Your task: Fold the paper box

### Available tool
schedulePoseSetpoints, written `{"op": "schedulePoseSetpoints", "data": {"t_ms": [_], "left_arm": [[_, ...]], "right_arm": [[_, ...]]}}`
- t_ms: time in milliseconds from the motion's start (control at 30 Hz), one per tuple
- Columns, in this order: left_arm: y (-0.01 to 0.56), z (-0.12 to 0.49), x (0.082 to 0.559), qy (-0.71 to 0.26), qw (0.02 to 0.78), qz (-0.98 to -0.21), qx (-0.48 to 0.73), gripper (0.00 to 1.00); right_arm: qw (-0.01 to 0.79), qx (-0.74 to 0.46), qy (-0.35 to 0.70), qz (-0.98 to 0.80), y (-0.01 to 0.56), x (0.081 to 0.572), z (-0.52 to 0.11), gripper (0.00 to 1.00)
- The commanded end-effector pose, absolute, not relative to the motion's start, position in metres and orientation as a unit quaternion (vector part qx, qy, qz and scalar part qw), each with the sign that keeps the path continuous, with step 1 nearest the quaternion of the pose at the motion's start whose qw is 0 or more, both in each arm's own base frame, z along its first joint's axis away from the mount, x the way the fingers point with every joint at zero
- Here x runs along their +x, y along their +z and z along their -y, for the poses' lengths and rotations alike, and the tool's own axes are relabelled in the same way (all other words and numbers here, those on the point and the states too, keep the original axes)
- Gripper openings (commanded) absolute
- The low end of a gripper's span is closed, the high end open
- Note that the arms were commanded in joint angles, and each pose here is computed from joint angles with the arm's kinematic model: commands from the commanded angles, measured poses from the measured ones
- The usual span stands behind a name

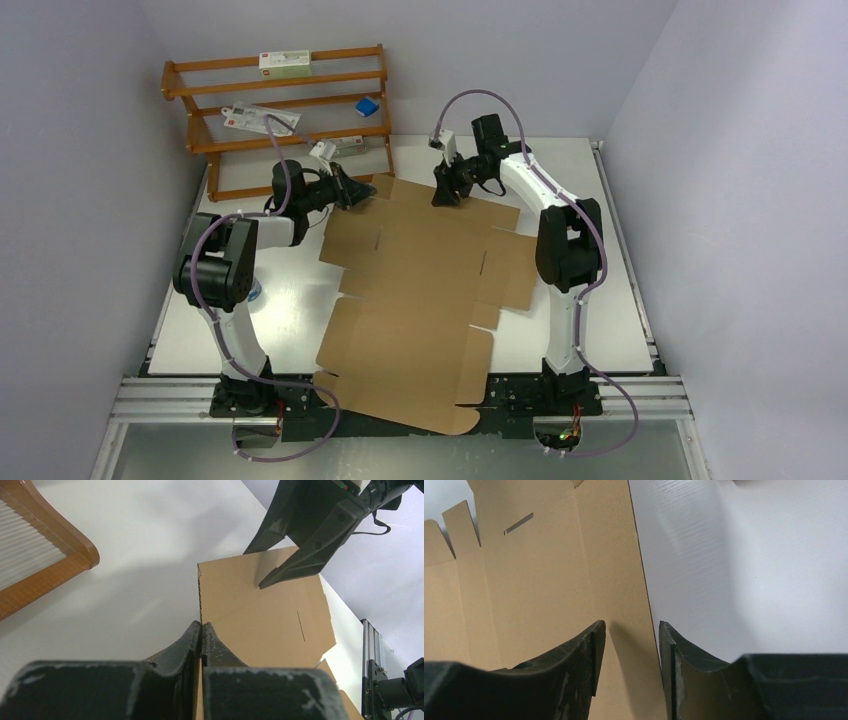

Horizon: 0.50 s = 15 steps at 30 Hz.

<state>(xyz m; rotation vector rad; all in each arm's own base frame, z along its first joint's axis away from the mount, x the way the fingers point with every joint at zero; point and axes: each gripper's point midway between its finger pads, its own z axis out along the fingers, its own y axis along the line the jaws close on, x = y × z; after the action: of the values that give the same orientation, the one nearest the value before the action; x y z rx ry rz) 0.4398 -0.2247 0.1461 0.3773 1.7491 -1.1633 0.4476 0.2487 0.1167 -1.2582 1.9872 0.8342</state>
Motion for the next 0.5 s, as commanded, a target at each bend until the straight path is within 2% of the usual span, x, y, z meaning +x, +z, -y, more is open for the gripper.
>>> {"op": "schedulePoseSetpoints", "data": {"t_ms": [0, 200, 333, 367, 467], "left_arm": [[0.166, 0.232, 0.438, -0.476, 0.511, -0.691, 0.185, 0.08], [0.159, 0.229, 0.443, -0.446, 0.508, -0.716, 0.174, 0.15], [0.157, 0.225, 0.440, -0.425, 0.505, -0.733, 0.162, 0.21], [0.156, 0.222, 0.440, -0.418, 0.505, -0.739, 0.154, 0.25], [0.151, 0.212, 0.439, -0.389, 0.493, -0.769, 0.120, 0.38]], "right_arm": [[0.315, -0.497, 0.323, -0.741, 0.126, 0.439, -0.249, 0.42], [0.320, -0.512, 0.287, -0.743, 0.125, 0.439, -0.244, 0.32], [0.333, -0.519, 0.258, -0.744, 0.129, 0.442, -0.240, 0.15], [0.335, -0.521, 0.251, -0.743, 0.130, 0.442, -0.239, 0.12], [0.340, -0.530, 0.234, -0.741, 0.134, 0.443, -0.238, 0.11]]}}
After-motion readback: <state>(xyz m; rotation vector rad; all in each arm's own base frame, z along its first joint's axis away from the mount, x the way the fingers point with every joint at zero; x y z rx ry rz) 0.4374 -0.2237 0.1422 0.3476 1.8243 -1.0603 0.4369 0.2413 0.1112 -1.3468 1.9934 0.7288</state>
